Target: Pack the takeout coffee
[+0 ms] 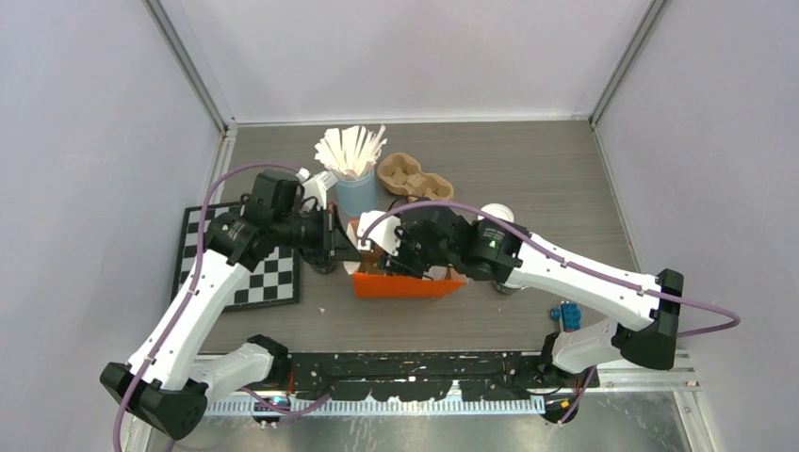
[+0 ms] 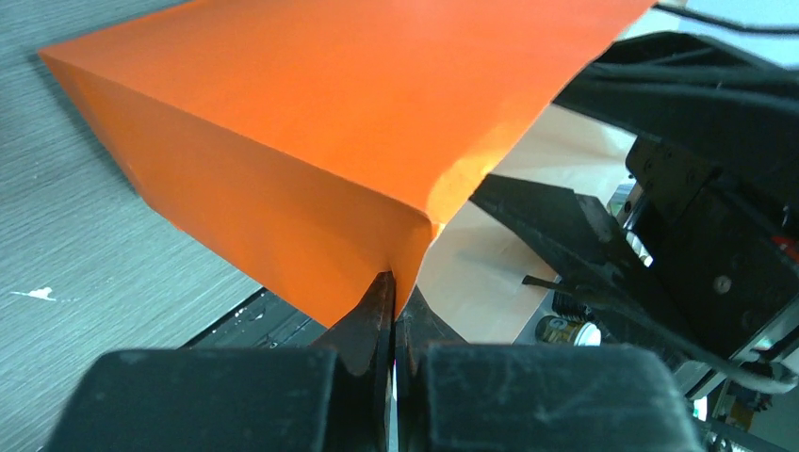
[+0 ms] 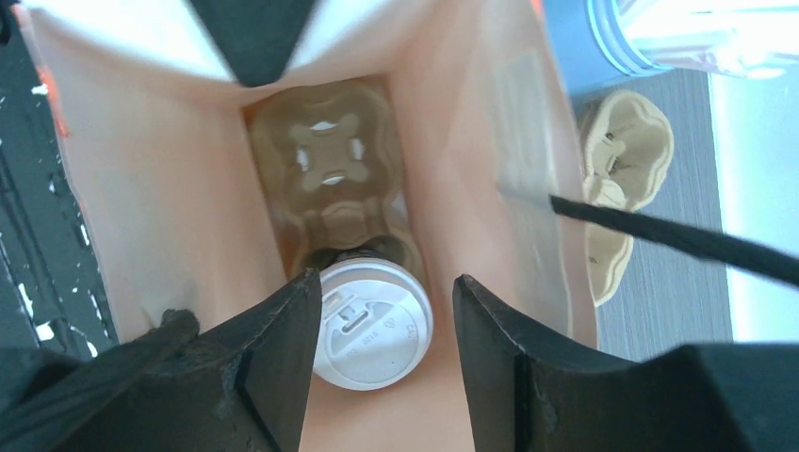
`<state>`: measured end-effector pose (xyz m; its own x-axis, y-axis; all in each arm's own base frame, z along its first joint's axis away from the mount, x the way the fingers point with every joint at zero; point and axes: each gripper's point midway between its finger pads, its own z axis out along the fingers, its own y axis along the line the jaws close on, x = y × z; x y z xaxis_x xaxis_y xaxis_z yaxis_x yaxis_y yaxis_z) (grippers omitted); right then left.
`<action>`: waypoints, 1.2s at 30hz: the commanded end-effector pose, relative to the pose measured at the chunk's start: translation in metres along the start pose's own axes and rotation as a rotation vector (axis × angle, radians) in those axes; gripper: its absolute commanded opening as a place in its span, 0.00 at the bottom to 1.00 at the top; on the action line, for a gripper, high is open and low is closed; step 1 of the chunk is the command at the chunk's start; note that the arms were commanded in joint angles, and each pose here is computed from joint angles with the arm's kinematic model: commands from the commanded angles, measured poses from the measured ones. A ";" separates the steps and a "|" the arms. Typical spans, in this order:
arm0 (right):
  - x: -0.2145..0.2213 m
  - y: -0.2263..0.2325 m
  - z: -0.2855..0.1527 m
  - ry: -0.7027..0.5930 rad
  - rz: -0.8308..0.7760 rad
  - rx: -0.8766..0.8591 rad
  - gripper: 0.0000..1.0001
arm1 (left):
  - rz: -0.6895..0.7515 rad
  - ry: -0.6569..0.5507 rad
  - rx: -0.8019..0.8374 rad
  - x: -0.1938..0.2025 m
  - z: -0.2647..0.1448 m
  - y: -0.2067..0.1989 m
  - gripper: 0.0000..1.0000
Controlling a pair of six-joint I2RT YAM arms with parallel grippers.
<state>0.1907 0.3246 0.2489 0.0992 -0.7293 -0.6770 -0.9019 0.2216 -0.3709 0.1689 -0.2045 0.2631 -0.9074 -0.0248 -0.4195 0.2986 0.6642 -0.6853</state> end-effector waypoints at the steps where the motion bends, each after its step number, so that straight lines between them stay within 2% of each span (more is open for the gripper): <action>1: -0.017 -0.026 -0.011 -0.049 0.076 0.101 0.58 | 0.016 -0.022 0.036 -0.007 -0.009 -0.015 0.00; 11: 0.017 -0.031 -0.021 0.053 0.019 0.143 0.58 | 0.026 -0.011 0.033 -0.006 -0.009 -0.014 0.00; 21: 0.024 -0.043 -0.029 0.054 0.096 0.194 0.52 | 0.021 -0.002 0.039 -0.007 -0.006 -0.014 0.00; 28: 0.034 -0.034 -0.034 0.057 0.027 0.147 0.50 | 0.017 -0.009 0.036 -0.007 -0.006 -0.013 0.00; 36: -0.004 -0.049 -0.045 -0.028 0.094 0.160 0.49 | 0.009 -0.020 0.028 -0.012 -0.007 -0.015 0.00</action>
<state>0.2115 0.2716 0.2543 0.0129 -0.7716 -0.6360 -0.8405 0.3362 -0.4249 0.1675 -0.2046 0.2614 -0.9219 -0.0229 -0.3867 0.2723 0.6716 -0.6890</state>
